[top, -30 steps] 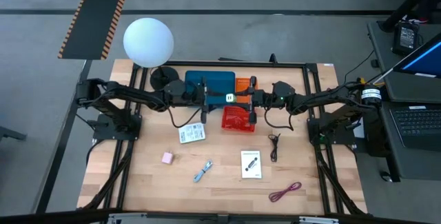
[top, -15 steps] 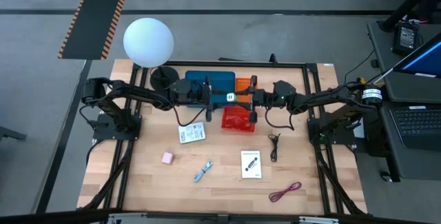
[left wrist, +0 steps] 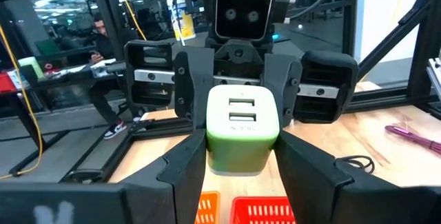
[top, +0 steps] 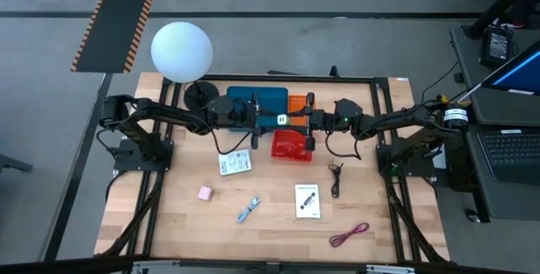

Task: Pick and place items into bin
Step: Put the green charger adapter into the red bin

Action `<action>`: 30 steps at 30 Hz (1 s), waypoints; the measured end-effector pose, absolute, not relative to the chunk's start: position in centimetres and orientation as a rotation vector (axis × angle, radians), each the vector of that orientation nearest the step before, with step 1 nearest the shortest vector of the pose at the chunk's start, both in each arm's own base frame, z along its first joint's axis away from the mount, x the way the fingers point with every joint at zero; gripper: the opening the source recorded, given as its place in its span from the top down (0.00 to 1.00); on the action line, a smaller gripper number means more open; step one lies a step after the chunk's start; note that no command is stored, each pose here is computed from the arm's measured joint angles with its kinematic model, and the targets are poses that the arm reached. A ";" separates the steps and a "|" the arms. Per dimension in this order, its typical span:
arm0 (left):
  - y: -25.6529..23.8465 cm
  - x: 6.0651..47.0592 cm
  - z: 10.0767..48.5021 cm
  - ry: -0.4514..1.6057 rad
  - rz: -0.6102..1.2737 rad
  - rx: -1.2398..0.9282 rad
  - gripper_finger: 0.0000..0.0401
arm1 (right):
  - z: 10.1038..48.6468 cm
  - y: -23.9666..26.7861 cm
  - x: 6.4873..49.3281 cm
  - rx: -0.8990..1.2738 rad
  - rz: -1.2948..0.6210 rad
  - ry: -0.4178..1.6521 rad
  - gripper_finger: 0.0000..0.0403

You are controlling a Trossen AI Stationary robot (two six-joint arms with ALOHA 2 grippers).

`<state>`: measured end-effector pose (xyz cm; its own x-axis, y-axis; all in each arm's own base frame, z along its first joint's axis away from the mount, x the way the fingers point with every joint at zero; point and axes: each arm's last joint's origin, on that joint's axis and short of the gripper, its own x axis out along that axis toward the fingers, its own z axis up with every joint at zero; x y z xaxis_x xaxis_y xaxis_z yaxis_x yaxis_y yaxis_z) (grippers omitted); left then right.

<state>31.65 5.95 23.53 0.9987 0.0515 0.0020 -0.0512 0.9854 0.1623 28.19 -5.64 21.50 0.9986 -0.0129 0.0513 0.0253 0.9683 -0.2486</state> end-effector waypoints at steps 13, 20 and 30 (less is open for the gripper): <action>5.9 31.6 23.6 -0.002 0.044 0.165 0.69 | 21.4 -5.7 28.2 -0.248 -0.014 -0.045 0.71; 5.9 31.6 23.6 -0.003 0.032 0.171 0.69 | 21.4 -5.6 28.2 -0.247 -0.013 -0.044 0.71; 5.9 31.6 23.5 0.009 0.021 0.168 0.69 | 21.3 -5.6 28.2 -0.213 -0.007 -0.038 0.61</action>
